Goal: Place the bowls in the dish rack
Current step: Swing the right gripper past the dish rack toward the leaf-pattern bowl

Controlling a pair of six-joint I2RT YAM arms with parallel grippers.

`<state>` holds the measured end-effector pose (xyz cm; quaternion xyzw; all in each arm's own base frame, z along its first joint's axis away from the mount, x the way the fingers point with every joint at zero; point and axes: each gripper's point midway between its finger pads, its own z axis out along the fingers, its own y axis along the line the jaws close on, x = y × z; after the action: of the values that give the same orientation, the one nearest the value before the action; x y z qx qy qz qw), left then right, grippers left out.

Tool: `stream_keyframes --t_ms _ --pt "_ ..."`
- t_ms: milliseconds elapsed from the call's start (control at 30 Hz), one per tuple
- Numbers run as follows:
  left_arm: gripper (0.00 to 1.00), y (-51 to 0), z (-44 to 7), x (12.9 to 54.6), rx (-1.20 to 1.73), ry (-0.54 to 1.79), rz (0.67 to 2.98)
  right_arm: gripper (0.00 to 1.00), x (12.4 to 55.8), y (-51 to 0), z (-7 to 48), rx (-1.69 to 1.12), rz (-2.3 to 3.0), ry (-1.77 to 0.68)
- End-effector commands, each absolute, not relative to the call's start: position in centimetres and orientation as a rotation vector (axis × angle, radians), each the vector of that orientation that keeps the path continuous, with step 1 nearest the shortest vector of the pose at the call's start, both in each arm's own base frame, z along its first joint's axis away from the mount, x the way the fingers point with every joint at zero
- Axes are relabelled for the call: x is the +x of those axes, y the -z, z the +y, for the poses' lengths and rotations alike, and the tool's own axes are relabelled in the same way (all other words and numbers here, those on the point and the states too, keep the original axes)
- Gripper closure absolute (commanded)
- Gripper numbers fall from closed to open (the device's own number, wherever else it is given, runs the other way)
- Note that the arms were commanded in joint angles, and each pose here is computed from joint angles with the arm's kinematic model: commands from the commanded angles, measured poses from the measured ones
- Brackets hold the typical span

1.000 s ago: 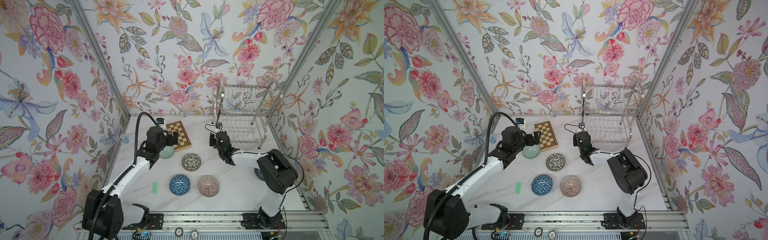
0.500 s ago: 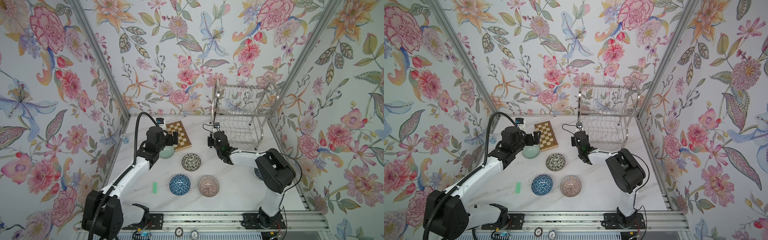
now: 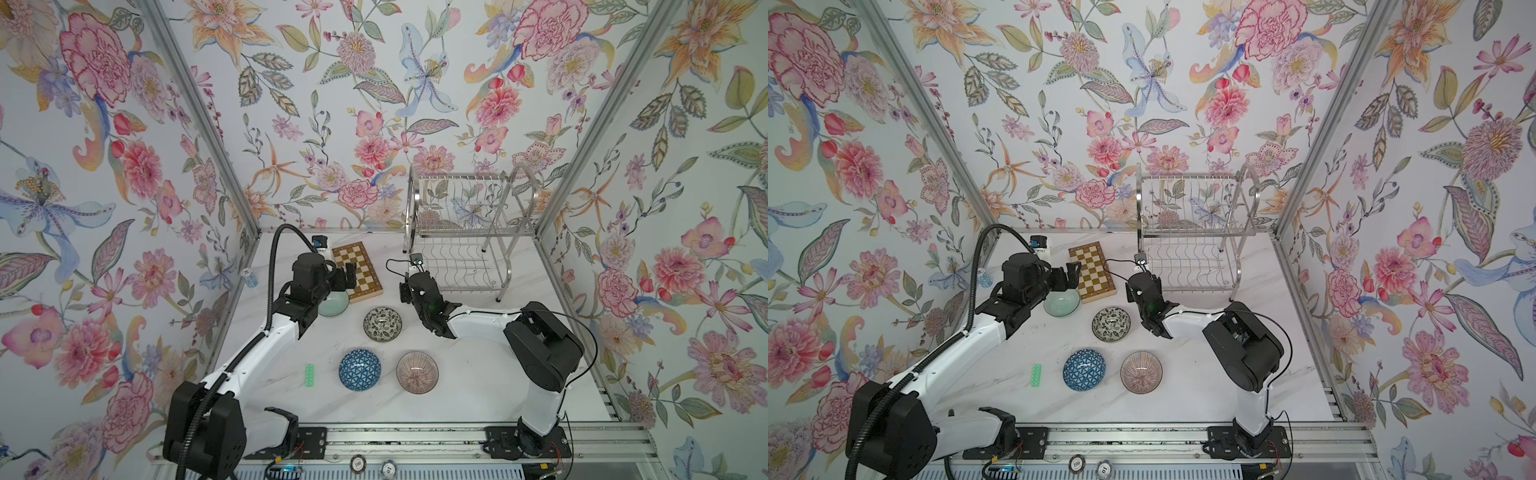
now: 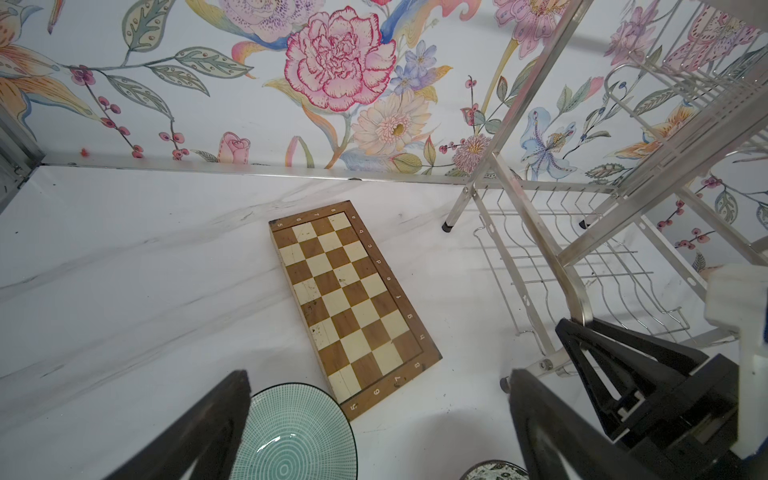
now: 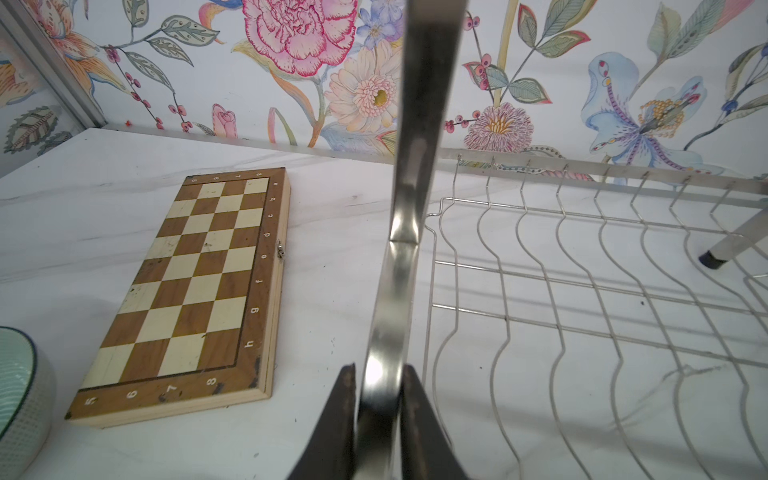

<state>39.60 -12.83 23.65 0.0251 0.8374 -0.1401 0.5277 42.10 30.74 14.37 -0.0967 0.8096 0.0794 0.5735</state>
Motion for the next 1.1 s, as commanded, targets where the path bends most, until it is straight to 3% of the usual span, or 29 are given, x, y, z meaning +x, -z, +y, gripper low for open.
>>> stream_keyframes --t_ms 0,667,767,900,1067 --pt "0.01 -24.6 -12.5 39.4 0.043 0.322 1.975 0.80 41.5 -15.7 32.5 -0.237 1.873 -0.231" --pt "0.01 -24.3 -12.5 39.5 0.043 0.323 1.982 0.79 38.6 -15.8 33.5 -0.288 1.880 -0.263" --pt "0.01 -24.3 -12.5 39.6 0.042 0.321 1.983 0.72 38.4 -16.0 33.6 -0.291 1.878 -0.265" --pt "0.01 -24.2 -12.5 39.6 0.041 0.317 1.985 0.49 37.9 -16.8 33.3 -0.295 1.866 -0.266" --pt "0.01 -23.9 -12.5 39.7 0.048 0.315 1.993 0.36 37.2 -18.1 32.9 -0.320 1.852 -0.274"
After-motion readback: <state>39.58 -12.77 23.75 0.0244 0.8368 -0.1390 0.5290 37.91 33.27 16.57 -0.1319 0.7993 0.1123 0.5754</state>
